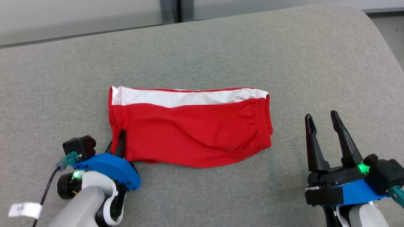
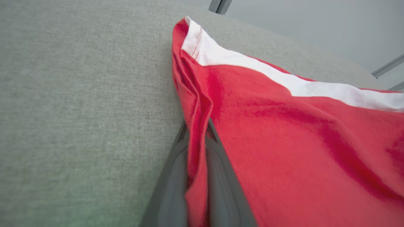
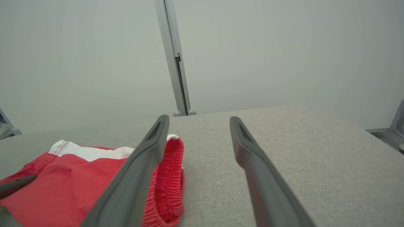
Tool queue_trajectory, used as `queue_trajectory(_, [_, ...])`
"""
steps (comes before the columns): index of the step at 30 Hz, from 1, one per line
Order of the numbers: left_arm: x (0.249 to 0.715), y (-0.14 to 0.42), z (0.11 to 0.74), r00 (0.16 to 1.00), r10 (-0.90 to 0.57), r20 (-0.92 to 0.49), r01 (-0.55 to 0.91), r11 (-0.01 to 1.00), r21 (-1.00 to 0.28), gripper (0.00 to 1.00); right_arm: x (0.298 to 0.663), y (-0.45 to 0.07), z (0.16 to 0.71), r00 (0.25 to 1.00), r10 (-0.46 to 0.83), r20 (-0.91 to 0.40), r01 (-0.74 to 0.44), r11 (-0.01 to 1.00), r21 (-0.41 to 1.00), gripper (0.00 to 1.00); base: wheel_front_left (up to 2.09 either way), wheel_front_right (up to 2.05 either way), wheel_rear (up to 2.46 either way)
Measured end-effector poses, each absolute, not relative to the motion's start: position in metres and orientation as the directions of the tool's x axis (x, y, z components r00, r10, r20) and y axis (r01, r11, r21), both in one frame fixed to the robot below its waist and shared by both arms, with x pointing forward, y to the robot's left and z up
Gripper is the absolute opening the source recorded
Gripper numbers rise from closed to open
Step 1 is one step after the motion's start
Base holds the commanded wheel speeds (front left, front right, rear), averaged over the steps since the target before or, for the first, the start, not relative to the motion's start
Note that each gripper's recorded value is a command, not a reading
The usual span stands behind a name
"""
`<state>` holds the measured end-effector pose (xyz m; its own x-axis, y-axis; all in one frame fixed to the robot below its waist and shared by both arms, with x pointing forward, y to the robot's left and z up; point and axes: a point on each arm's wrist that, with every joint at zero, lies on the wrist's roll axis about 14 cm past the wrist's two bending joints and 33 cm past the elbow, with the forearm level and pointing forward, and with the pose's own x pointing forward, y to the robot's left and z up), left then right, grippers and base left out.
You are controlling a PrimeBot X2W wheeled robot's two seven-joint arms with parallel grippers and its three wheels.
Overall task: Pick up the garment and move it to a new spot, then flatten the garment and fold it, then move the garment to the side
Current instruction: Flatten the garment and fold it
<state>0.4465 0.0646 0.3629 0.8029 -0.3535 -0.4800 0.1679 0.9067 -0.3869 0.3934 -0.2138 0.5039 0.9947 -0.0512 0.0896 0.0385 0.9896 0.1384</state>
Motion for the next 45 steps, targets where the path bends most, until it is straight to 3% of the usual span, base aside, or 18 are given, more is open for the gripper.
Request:
queue_trajectory(5, [0.428, 0.079, 0.369, 0.837, -0.29, -0.464, 0.093, 0.911, -0.402, 0.0, 0.396, -0.204, 0.509, 0.994, -0.013, 0.105, -0.001, 0.991, 0.136, 1.0, 0.0, 0.0, 0.0])
queue_trajectory(6, [0.424, 0.081, 0.371, 0.843, -0.284, -0.457, 0.087, 0.91, -0.405, 0.14, 0.397, -0.202, 0.51, 0.994, -0.005, 0.109, -0.01, 0.991, 0.135, 1.0, 0.0, 0.0, 0.0])
queue_trajectory(7, [0.421, 0.083, 0.373, 0.848, -0.278, -0.452, 0.086, 0.912, -0.401, 0.44, 0.397, -0.201, 0.511, 0.994, 0.001, 0.112, -0.016, 0.991, 0.133, 1.0, 0.0, 0.0, 0.0])
queue_trajectory(8, [0.418, 0.086, 0.375, 0.855, -0.268, -0.444, 0.08, 0.914, -0.397, 0.64, 0.398, -0.199, 0.513, 0.993, 0.009, 0.116, -0.024, 0.991, 0.133, 1.0, 0.0, 0.0, 0.0])
queue_trajectory(9, [0.416, 0.089, 0.377, 0.862, -0.26, -0.435, 0.076, 0.915, -0.395, 1.0, 0.398, -0.197, 0.513, 0.993, 0.016, 0.117, -0.032, 0.991, 0.132, 1.0, 0.0, 0.0, 0.0])
queue_trajectory(16, [0.413, 0.109, 0.402, 0.916, -0.216, -0.337, 0.089, 0.931, -0.354, 1.0, 0.401, -0.181, 0.519, 0.991, 0.072, 0.114, -0.087, 0.987, 0.133, 1.0, 0.0, 0.0, 0.0])
queue_trajectory(21, [0.428, 0.129, 0.458, 0.974, -0.185, -0.135, 0.142, 0.951, -0.274, 1.0, 0.403, -0.167, 0.519, 0.989, 0.116, 0.087, -0.127, 0.981, 0.148, 1.0, 0.0, 0.0, 0.0])
queue_trajectory(26, [0.418, 0.148, 0.483, 0.986, -0.162, -0.027, 0.154, 0.971, -0.185, 1.0, 0.399, -0.159, 0.513, 0.989, 0.141, 0.045, -0.146, 0.974, 0.173, 1.0, 0.0, 0.0, 0.0])
queue_trajectory(36, [0.401, 0.179, 0.482, 0.996, -0.086, -0.01, 0.083, 0.983, -0.162, 1.0, 0.39, -0.16, 0.485, 0.984, 0.136, -0.115, -0.109, 0.971, 0.212, 1.0, 0.0, 0.0, 0.0])
queue_trajectory(45, [0.4, 0.18, 0.468, 0.996, -0.079, -0.039, 0.071, 0.982, -0.173, 1.0, 0.42, -0.151, 0.471, 0.958, 0.165, -0.233, -0.126, 0.977, 0.173, 1.0, 0.0, 0.0, 0.0])
